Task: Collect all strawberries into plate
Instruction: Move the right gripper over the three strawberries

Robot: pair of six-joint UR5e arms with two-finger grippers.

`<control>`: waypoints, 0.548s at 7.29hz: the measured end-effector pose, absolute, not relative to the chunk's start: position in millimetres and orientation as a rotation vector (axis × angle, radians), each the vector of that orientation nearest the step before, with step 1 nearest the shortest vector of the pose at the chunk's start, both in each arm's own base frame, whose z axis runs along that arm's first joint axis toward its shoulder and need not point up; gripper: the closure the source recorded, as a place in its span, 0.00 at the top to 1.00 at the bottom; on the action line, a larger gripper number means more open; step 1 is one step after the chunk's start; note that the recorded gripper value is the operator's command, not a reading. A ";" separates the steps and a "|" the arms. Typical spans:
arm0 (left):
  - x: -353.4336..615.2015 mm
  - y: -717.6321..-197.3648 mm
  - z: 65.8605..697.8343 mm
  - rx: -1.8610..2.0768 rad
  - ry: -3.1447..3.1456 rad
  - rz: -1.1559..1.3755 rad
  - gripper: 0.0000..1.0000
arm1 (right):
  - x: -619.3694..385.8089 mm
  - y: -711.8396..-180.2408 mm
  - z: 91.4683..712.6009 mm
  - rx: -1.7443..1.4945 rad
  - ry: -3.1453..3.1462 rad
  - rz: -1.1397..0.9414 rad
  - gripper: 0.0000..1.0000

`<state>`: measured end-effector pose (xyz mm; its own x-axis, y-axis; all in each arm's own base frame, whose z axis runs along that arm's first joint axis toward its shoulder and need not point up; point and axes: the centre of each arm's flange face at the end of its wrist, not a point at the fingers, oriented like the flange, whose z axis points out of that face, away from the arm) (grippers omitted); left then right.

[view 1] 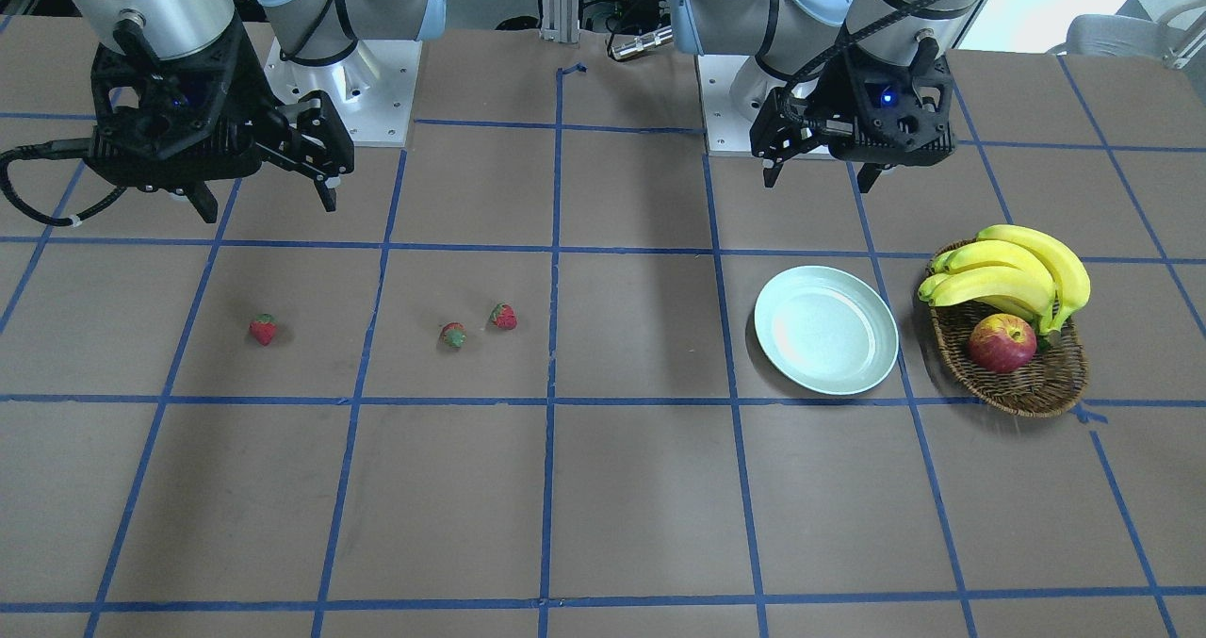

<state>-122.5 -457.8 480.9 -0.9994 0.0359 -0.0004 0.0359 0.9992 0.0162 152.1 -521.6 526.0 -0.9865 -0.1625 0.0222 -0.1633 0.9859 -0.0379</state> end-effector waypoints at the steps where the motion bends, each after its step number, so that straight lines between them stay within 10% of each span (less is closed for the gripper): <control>1: -122.5 -457.5 481.3 0.056 3.140 0.024 1.00 | 152.0 -521.6 526.0 0.255 -3.111 0.062 1.00; 4: -122.4 -457.1 481.7 0.055 3.138 0.023 1.00 | 152.3 -521.3 523.9 0.253 -3.115 0.056 1.00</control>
<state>-122.4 -457.1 481.7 -0.9994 0.0353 -0.0024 0.0352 0.9993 0.0148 152.3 -521.3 523.9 -0.9867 -0.1613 0.0182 -0.1618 0.9862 -0.0347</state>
